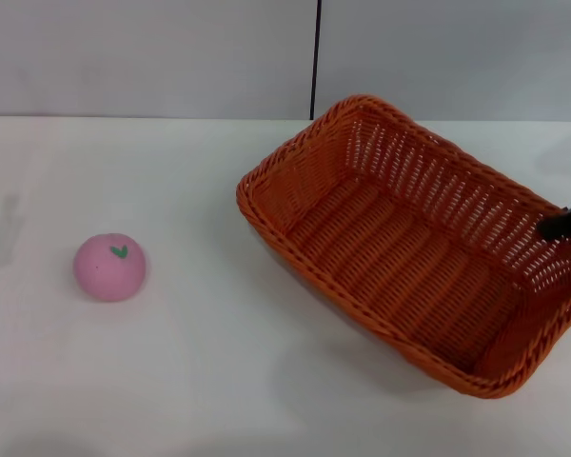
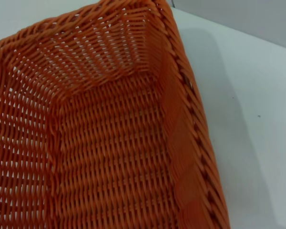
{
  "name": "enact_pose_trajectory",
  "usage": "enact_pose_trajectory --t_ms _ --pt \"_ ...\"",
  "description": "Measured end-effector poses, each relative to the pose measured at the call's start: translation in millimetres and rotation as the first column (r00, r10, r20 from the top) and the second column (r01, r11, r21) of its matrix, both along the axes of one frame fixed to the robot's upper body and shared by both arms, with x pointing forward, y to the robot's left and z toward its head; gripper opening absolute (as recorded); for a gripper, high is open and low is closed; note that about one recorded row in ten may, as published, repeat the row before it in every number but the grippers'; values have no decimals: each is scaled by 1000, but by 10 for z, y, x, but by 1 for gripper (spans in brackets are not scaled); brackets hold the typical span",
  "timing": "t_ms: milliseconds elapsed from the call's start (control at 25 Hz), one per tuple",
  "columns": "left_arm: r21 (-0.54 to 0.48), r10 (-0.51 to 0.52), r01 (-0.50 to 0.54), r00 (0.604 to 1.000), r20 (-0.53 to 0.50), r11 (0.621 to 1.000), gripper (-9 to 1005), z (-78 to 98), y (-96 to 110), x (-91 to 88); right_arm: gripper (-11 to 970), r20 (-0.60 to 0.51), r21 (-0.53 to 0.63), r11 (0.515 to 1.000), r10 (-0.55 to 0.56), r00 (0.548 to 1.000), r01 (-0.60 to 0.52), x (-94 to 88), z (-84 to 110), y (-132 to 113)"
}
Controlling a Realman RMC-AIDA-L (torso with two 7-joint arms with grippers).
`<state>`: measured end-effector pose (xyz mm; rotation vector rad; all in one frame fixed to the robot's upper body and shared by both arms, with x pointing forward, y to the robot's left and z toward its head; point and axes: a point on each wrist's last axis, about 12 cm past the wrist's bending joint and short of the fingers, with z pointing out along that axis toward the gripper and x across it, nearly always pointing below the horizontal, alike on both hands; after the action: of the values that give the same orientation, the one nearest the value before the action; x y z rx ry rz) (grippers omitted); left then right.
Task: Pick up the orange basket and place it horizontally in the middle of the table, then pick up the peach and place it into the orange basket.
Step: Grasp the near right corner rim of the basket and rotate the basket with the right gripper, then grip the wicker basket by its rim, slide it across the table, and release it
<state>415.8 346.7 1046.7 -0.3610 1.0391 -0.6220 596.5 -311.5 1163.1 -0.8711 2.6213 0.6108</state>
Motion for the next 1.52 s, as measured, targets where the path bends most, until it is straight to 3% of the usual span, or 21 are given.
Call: enact_pose_trajectory --t_ms 160,560,1000,1280,1520 --pt "-2 -2 2 1000 0 1000 732 1 4 0 158 0 8 1000 -4 1000 4 -7 -1 -10" --pt "-26 -15 15 1000 2 1000 726 4 0 7 152 1 34 999 -8 1000 8 -38 -11 -32" --pt "-21 -17 17 1000 1 1000 720 5 5 14 174 52 194 981 -4 999 -6 -75 167 -60" --pt "-22 -14 14 1000 -2 1000 717 1 9 2 190 158 388 916 45 986 -104 -120 438 -99" --pt "-21 -14 14 1000 -2 1000 713 0 10 2 203 244 392 876 194 950 -280 -141 603 -23"
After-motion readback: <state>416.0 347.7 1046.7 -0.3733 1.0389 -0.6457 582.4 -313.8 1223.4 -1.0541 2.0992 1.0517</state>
